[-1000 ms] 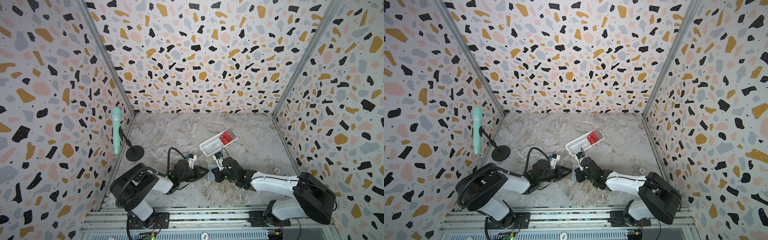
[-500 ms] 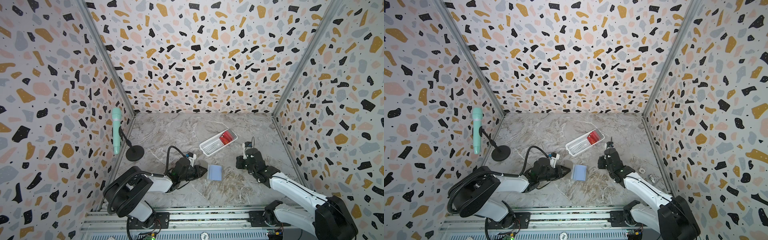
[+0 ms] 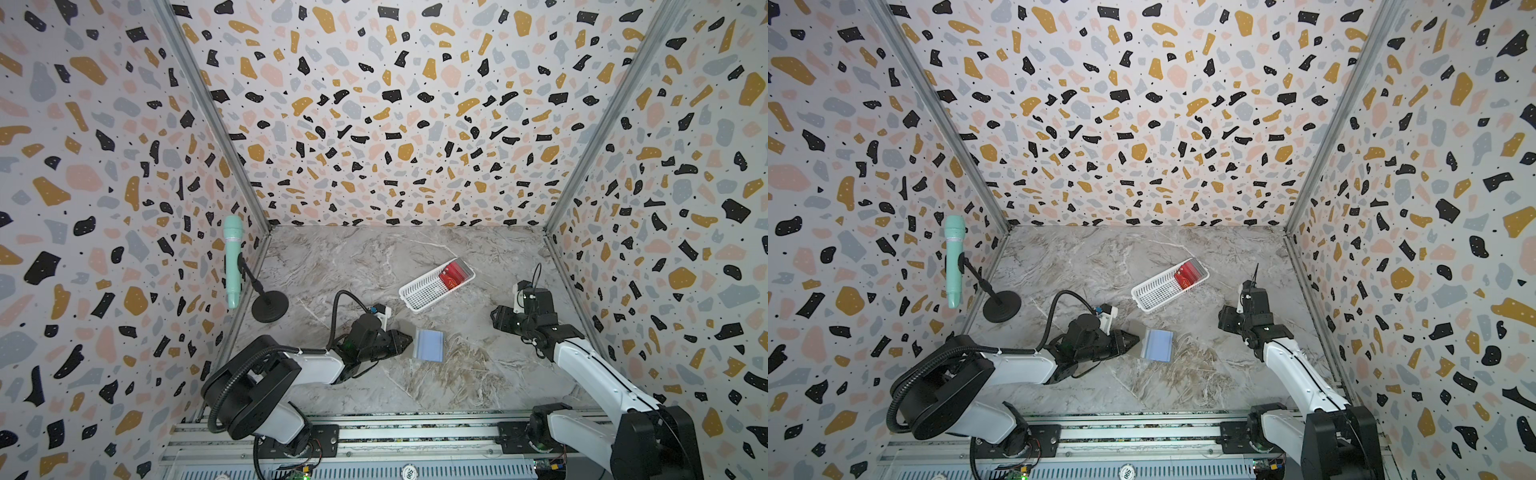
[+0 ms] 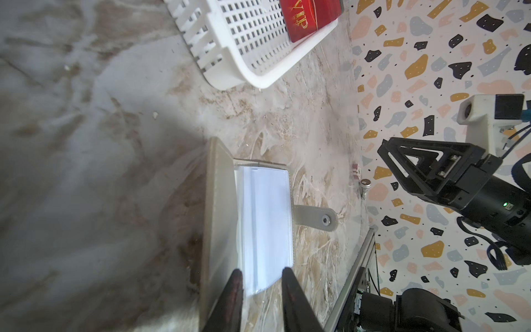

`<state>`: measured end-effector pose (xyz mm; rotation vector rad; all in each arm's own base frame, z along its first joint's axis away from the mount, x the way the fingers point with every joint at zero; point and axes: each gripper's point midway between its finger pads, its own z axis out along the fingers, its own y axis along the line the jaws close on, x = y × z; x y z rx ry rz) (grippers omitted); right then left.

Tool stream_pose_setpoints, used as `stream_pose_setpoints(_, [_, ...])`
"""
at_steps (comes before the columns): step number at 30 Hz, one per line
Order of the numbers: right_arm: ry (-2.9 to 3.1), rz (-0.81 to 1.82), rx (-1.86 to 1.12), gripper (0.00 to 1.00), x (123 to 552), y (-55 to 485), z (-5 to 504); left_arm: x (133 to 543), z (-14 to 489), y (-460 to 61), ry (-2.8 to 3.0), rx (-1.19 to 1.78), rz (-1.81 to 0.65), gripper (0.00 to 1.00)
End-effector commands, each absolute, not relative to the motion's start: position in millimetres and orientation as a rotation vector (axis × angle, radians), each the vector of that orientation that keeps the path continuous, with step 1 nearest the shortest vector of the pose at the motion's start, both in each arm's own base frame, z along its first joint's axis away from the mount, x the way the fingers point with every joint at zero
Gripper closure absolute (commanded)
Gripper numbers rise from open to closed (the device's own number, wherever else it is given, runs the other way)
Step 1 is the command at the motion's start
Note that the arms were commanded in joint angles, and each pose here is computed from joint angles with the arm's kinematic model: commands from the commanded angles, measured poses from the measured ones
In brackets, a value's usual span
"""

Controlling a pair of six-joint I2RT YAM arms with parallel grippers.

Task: Insert credit cards into a card holder
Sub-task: Touch the card slot at the card holder.

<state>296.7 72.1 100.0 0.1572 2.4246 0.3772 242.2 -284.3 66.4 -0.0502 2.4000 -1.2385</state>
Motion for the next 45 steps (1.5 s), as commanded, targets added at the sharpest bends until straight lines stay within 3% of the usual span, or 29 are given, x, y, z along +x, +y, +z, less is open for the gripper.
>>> stream_pose_setpoints(1, [2.418,0.476,-0.012,0.47,291,115,113,256,81,-284,2.356,-0.019,-1.175,0.75])
stream_pose_setpoints(11, [2.411,0.596,-0.374,0.64,250,239,107,263,75,-285,2.379,-0.011,-1.116,0.77])
stream_pose_setpoints(19, [2.424,0.625,-0.501,0.69,236,282,95,259,59,-279,2.417,-0.025,-1.084,0.79])
stream_pose_setpoints(28, [2.552,0.372,-0.329,0.75,245,241,55,246,40,-267,2.462,-0.043,-1.04,0.8])
stream_pose_setpoints(45, [2.594,0.302,-0.245,0.74,252,207,28,221,23,-267,2.502,-0.065,-1.038,0.81])
